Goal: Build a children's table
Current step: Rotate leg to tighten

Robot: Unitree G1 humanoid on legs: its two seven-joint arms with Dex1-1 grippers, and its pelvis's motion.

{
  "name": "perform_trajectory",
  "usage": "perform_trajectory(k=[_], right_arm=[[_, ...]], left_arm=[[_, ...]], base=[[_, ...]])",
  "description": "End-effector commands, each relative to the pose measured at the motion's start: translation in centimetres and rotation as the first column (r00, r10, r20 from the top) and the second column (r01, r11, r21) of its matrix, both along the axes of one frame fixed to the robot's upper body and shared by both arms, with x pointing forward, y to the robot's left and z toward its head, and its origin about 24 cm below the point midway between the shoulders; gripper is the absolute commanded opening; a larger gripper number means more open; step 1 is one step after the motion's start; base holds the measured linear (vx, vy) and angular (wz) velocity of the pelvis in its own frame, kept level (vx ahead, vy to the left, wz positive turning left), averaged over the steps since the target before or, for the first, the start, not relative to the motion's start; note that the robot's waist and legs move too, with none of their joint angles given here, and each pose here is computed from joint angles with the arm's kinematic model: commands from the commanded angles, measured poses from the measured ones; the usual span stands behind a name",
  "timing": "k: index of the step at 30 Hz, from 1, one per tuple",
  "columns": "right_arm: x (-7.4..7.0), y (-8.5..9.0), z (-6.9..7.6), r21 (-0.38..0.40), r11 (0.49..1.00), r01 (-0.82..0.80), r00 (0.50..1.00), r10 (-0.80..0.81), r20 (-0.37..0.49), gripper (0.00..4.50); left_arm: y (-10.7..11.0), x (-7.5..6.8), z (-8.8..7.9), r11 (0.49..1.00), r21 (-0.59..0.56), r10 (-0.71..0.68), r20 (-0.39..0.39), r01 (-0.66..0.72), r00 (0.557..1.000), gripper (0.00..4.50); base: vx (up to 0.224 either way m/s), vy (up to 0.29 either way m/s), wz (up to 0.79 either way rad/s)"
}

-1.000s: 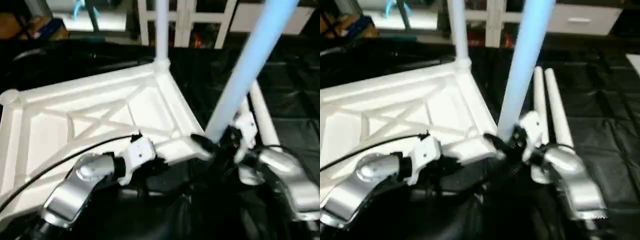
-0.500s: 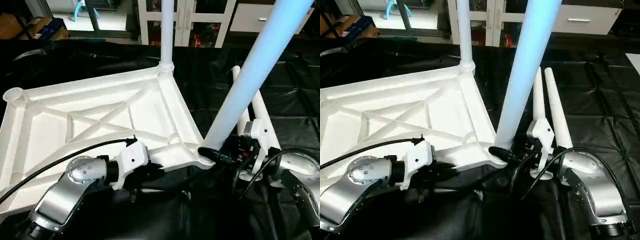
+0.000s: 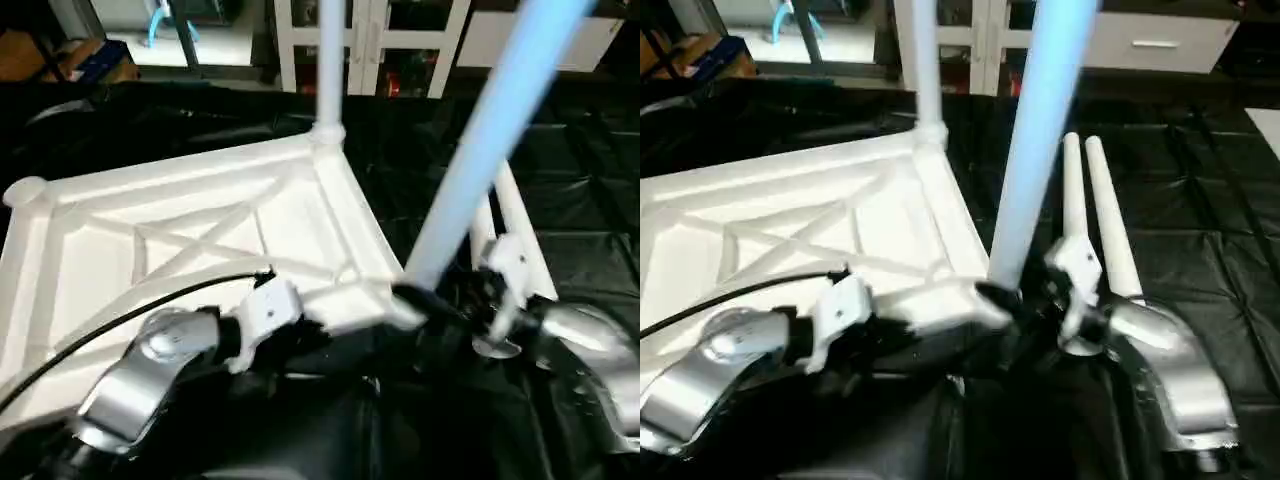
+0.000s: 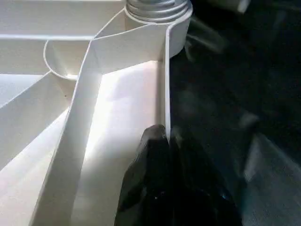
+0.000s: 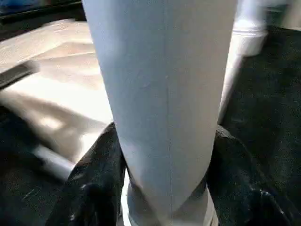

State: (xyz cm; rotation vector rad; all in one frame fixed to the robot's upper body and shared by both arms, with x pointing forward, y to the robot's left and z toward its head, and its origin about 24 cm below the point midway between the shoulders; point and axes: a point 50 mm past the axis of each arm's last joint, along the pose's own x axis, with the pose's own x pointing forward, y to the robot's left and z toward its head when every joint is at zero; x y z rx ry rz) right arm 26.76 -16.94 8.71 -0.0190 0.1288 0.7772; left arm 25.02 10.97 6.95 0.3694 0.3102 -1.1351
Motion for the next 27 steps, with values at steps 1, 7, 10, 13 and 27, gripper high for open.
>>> perform_trajectory(k=[1,7,10,13,27], right_arm=[[0.5,0.4,-3.2,-0.055,0.975,0.213,0.960,-0.220,-0.176,1.99],[2.3,5.6,-5.7,0.034,0.900,0.435,0.863,-0.406,-0.302,1.98],[2.8,7.6,-5.1,0.061,0.931,0.361,0.902,-0.332,-0.278,1.98],[2.1,7.6,-3.7,0.104,0.980,0.172,0.968,-0.149,-0.201,1.98],[-1.5,-1.0,1.2,-0.072,0.967,-0.246,0.969,0.247,0.004,3.12]], left_arm=[[-1.6,-0.2,-2.4,0.996,0.044,0.088,-0.095,-0.084,0.992,0.00],[-5.9,0.8,-2.5,0.976,0.000,0.215,-0.129,-0.217,0.968,0.00],[-7.2,0.5,-1.8,0.988,-0.040,0.143,-0.116,-0.148,0.983,0.00],[-6.0,0.3,-1.9,0.994,-0.022,0.101,-0.102,-0.104,0.990,0.00],[0.9,-2.3,-1.6,0.992,-0.002,-0.126,-0.135,0.127,0.983,0.00]], base=[[0.000,0.000,0.00],[0.000,0.000,0.00],[0.000,0.000,0.00],[0.000,0.000,0.00],[0.058,-0.015,0.02]])
